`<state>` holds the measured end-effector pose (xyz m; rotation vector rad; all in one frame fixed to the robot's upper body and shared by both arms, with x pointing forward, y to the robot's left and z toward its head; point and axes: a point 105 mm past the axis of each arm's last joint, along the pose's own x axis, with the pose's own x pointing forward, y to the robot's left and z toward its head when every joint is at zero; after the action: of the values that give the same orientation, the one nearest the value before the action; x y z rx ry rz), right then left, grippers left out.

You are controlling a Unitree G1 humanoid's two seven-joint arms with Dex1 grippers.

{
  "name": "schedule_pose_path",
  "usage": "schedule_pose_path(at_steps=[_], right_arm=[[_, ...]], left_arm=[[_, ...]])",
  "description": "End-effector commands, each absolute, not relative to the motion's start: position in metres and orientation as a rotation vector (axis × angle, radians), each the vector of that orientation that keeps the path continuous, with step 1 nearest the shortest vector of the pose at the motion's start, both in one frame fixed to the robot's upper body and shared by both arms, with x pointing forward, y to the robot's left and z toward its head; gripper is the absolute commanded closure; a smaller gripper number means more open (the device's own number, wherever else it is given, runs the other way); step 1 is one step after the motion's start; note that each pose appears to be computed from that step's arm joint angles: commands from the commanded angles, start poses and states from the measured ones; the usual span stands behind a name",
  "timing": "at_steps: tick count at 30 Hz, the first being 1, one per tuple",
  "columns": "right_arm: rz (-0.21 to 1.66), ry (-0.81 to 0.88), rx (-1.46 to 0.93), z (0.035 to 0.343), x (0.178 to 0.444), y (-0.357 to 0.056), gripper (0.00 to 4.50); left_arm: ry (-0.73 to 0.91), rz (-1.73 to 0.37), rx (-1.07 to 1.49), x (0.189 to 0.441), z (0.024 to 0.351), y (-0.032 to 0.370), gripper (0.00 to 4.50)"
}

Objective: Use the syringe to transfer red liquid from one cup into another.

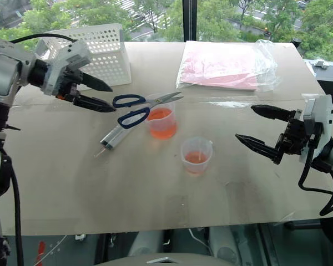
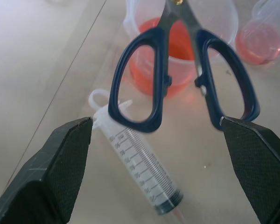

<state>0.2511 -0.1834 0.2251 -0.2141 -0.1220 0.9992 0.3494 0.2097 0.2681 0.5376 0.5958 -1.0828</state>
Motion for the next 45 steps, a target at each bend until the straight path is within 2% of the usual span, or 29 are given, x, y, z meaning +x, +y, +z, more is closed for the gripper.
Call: schedule_pose_path(at_steps=[1, 26, 27, 29, 45], right_arm=[[0.984, -0.182, -0.263, 0.238, 0.244, -0.181, 0.00], [0.935, -0.168, -0.241, 0.231, 0.236, -0.182, 0.00], [0.934, -0.168, -0.240, 0.231, 0.236, -0.181, 0.00], [0.931, -0.168, -0.241, 0.232, 0.237, -0.182, 0.00], [0.928, -0.157, -0.239, 0.233, 0.233, -0.180, 0.00]], left_arm=[[0.576, -1.103, 0.584, 0.347, 0.280, 0.203, 0.03], [0.634, -1.135, 0.665, 0.346, 0.268, 0.187, 0.03], [0.636, -1.135, 0.667, 0.346, 0.268, 0.187, 0.57], [0.645, -1.126, 0.683, 0.346, 0.265, 0.189, 1.30], [0.677, -1.122, 0.723, 0.351, 0.251, 0.190, 1.30]])
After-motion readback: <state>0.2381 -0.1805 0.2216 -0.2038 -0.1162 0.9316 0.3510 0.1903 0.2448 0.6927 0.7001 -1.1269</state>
